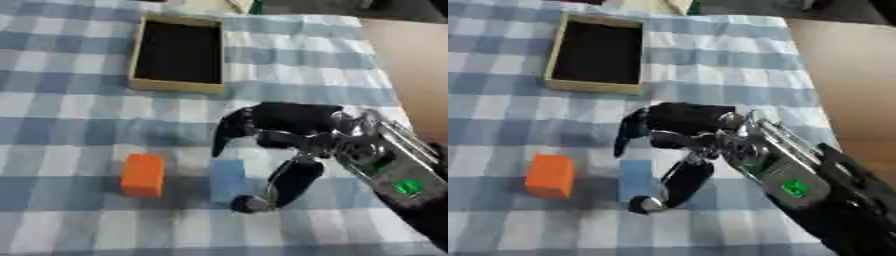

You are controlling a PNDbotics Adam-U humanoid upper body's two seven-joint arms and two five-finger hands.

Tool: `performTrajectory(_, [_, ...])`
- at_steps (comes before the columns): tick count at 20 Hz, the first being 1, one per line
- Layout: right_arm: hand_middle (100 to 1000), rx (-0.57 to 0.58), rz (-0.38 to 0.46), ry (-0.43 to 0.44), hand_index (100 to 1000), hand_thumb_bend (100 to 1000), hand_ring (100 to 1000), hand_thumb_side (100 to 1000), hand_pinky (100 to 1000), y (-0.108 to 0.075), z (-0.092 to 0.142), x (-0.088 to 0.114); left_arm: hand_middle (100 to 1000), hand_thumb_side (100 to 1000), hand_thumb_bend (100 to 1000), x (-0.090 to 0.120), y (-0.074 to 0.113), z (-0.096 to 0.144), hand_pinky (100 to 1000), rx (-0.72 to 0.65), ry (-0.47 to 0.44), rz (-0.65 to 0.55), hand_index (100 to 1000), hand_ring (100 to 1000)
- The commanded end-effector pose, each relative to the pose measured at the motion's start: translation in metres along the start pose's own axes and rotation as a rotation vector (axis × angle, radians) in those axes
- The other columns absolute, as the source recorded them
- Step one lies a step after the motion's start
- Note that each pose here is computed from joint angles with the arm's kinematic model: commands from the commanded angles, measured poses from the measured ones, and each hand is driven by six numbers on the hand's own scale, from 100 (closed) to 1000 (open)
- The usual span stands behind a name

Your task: Pick up objects on the table and place them in the box.

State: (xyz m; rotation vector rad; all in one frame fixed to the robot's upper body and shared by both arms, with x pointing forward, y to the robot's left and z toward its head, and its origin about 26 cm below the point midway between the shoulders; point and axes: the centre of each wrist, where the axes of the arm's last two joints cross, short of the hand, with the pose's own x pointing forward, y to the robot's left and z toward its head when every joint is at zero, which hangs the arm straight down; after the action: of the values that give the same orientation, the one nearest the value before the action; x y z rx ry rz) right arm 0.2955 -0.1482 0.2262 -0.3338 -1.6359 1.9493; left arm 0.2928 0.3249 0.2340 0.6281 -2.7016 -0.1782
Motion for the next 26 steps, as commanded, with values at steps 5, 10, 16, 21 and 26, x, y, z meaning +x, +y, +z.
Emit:
performTrajectory(5, [775, -0.025, 0.018, 0.015, 785, 443, 916, 396, 921, -0.006, 0.003, -0.002, 635, 851, 172, 0.006, 0.004, -0.01, 729, -0.006, -0.042, -0.007, 778, 683])
performTrajectory(10, [775, -0.023, 0.019, 0.017, 786, 457, 916, 399, 921, -0.006, 0.002, -0.002, 635, 850, 172, 0.006, 0.004, -0.01, 730, -0.006, -0.042, -0.007, 778, 683])
performTrajectory(16, [780, -0.02, 0.035, 0.053, 792, 485, 919, 407, 918, -0.002, -0.002, -0.008, 635, 851, 170, 0.006, 0.004, -0.01, 729, -0.006, -0.043, -0.005, 778, 682])
performTrajectory(21, [781, -0.013, 0.053, 0.076, 795, 517, 921, 403, 917, 0.004, -0.007, -0.013, 635, 851, 168, 0.006, 0.004, -0.01, 729, -0.007, -0.041, -0.006, 778, 682])
performTrajectory(26, [776, -0.012, 0.068, 0.095, 795, 526, 921, 405, 915, 0.008, -0.011, -0.016, 634, 852, 167, 0.006, 0.004, -0.009, 729, -0.008, -0.039, -0.005, 778, 681])
